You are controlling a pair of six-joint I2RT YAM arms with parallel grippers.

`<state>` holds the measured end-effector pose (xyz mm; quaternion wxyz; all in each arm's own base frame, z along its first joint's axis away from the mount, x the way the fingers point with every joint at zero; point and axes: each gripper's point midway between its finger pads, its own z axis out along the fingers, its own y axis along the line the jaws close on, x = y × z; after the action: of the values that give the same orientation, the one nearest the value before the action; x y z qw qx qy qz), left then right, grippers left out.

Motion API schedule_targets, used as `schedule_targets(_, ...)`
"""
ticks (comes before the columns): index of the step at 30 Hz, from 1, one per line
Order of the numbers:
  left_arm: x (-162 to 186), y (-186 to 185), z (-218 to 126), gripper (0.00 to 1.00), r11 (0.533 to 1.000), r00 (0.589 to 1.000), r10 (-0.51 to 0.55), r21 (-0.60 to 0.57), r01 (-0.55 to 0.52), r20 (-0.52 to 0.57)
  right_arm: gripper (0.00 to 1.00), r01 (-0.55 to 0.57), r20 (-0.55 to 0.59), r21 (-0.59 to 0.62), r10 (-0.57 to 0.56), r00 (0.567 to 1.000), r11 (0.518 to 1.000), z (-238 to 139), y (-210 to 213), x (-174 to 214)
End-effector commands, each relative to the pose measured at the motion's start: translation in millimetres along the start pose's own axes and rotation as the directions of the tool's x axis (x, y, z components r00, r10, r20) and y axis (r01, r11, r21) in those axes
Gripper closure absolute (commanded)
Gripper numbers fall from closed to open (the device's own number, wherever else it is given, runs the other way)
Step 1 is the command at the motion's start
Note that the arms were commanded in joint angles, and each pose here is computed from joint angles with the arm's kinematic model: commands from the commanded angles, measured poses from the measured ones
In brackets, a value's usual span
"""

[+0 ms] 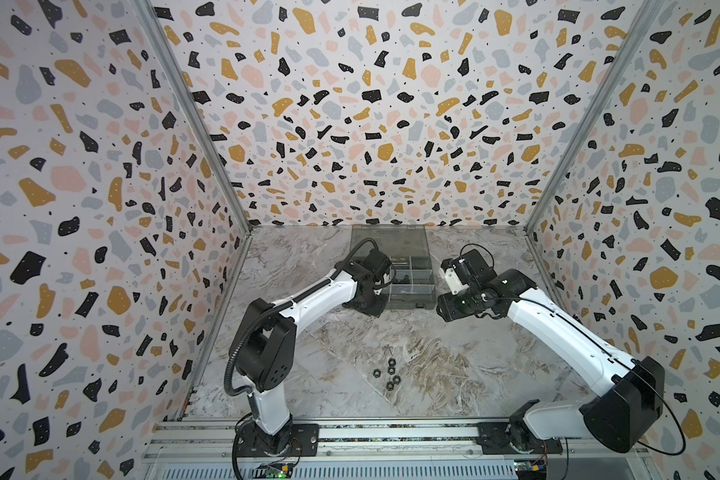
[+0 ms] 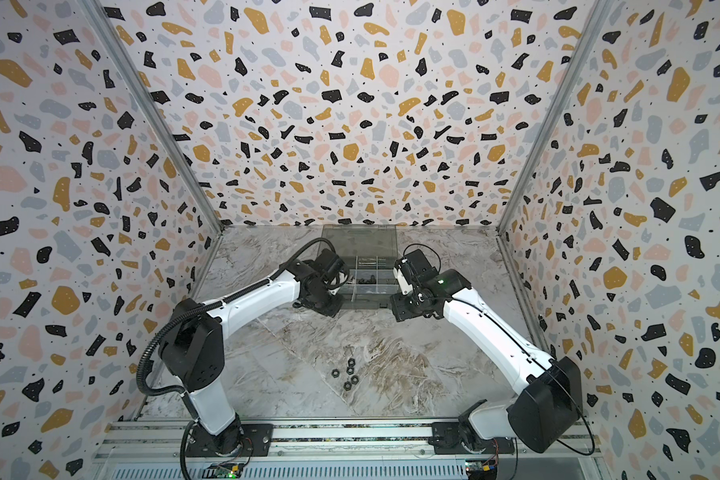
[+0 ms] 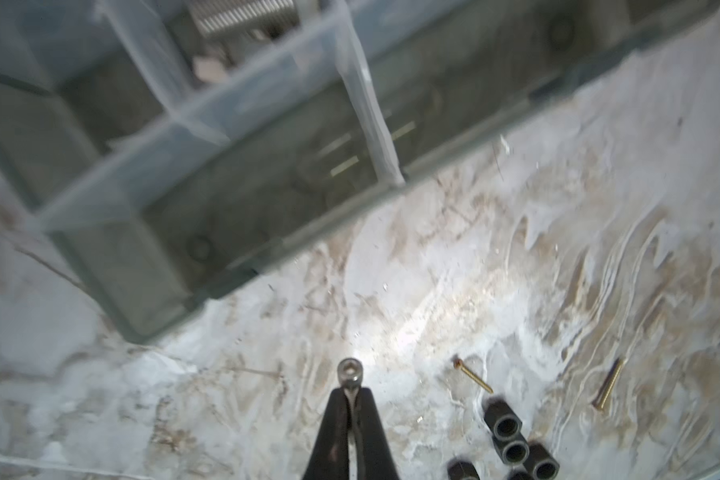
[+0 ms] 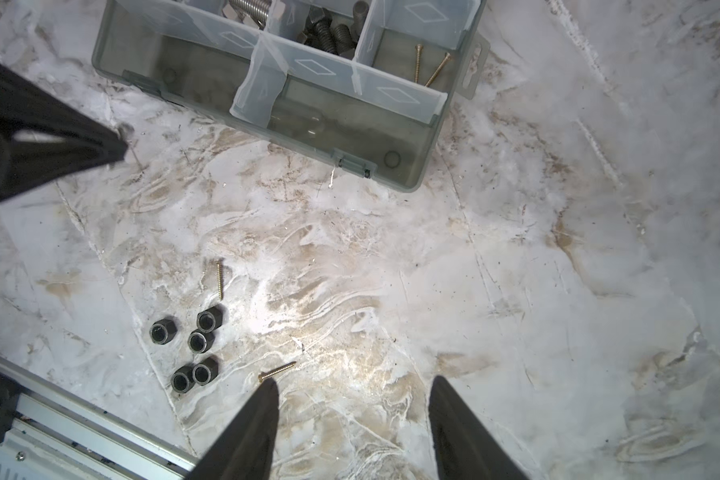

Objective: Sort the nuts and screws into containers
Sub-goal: 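Carry the small silver screw to the silver-bolt compartment and release it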

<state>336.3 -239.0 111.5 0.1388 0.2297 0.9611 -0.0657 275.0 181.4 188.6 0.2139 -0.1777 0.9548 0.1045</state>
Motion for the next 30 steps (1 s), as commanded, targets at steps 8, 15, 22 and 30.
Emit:
schedule_targets(8,-88.2,52.8,2.8,1.0,0.989,0.992,-0.102,-0.101,0.109,0.075,0.4,0.007,0.041,0.01,-0.007,0.999,1.0,-10.0,-7.5,-19.7)
schedule_targets(15,-97.6,65.5,20.8,1.0,0.985,0.99,-0.128,-0.106,0.134,0.061,0.4,-0.013,0.048,0.026,0.011,0.999,1.0,-12.6,-18.5,-24.6)
schedule_targets(22,-90.9,75.0,36.9,1.0,0.983,0.988,-0.15,-0.101,0.153,0.041,0.4,-0.027,0.042,0.034,0.026,0.999,0.999,-11.4,-24.6,-26.7)
schedule_targets(30,-80.9,83.8,51.4,1.0,0.983,0.989,-0.15,-0.101,0.151,0.012,0.4,-0.037,0.037,0.033,0.036,0.999,0.999,-8.7,-23.7,-33.5)
